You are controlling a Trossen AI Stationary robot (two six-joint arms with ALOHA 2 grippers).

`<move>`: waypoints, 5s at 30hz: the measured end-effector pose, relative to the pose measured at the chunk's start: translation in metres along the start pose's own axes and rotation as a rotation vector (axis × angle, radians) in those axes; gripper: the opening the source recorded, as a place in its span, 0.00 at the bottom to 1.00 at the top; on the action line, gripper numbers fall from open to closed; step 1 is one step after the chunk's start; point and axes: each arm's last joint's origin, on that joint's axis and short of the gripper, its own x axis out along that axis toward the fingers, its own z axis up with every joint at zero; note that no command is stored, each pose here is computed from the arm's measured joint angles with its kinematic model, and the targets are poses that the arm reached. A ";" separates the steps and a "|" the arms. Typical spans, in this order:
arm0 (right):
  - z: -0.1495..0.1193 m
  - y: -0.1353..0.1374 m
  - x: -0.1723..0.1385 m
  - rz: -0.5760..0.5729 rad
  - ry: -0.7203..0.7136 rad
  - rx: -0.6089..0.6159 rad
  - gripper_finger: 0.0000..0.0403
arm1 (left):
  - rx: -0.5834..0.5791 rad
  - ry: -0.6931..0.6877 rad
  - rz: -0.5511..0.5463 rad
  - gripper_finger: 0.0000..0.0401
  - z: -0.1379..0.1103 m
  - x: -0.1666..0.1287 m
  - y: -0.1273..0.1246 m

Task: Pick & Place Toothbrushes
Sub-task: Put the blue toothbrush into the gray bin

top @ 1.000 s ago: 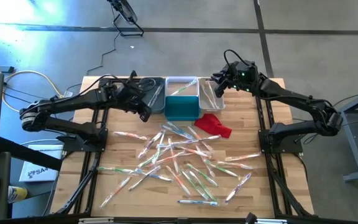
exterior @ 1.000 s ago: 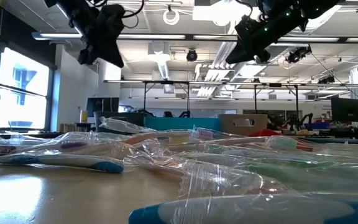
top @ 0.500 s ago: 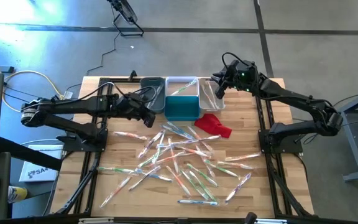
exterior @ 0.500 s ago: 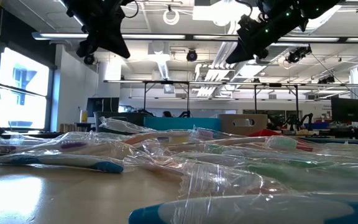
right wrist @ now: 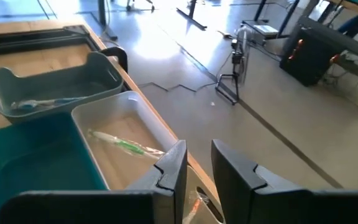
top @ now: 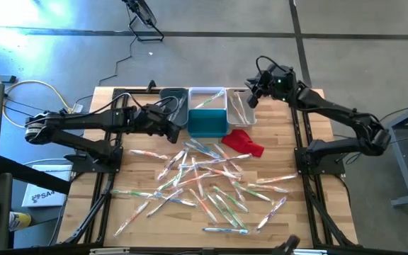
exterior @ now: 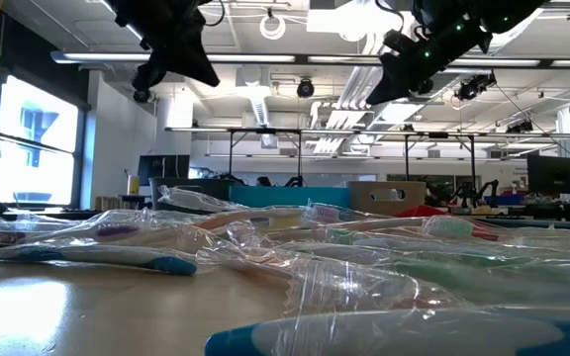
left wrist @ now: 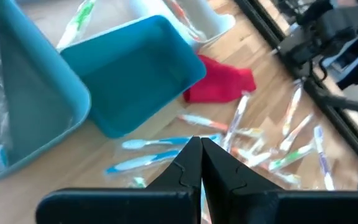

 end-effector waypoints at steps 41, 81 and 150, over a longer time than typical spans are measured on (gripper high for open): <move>-0.013 -0.060 -0.009 0.043 -0.032 0.134 0.17 | 0.280 -0.037 -0.021 0.00 -0.002 0.058 -0.011; -0.019 -0.060 -0.009 -0.018 0.047 0.054 0.17 | 0.498 0.103 0.038 0.00 -0.005 0.102 -0.029; -0.023 -0.059 -0.009 -0.007 0.081 0.065 0.17 | 0.752 0.413 0.092 0.30 -0.069 0.172 -0.011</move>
